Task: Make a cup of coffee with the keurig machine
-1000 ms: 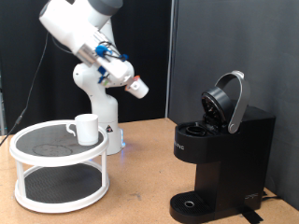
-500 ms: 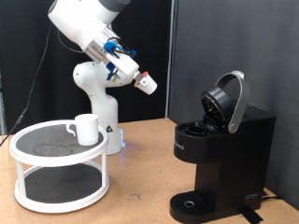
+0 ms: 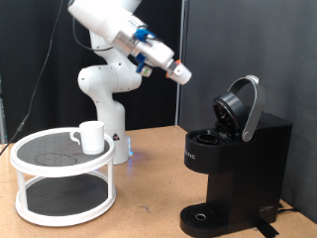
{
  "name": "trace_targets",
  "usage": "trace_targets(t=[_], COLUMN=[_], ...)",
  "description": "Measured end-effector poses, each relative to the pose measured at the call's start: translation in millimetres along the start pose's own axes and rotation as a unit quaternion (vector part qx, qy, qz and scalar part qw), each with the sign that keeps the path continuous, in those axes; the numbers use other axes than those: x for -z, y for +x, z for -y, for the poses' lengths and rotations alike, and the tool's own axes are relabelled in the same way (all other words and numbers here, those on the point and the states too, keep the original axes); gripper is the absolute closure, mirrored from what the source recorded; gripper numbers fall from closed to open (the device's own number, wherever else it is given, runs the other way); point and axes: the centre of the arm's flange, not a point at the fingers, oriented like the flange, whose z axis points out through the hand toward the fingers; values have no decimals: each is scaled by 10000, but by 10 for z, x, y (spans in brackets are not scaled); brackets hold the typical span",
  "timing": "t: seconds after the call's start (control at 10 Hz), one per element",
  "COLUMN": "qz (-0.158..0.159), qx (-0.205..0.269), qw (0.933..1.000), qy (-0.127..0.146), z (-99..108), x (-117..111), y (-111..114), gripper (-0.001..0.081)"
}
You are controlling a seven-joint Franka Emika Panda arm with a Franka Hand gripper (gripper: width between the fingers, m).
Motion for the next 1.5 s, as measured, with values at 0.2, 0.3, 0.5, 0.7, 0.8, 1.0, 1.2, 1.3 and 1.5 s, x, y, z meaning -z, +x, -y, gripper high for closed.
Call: trace_targets(t=[0.2,0.3,0.5,0.7,0.8,1.0,1.2,1.3,1.5], qz=[-40,-45,-65,-124,-208,-390,-535,-597,-704], qx=[45,46,55,93,100,159,213,228,232], qw=[10000,10000,10000,9995,9992,9985,9978,9973,9961], qy=[-4,16,10,259,327,340,328,371,482], z=[-113,-129,-118,-92,-81,-66,-67,-62,-45], x=[-72,-88,-109,-274,-401,-627,-779,-836,-948], y=[-115,-133,-119,-101,-78,5,126,192,314], gripper=[438,438,438,438,438,438,438,438,438])
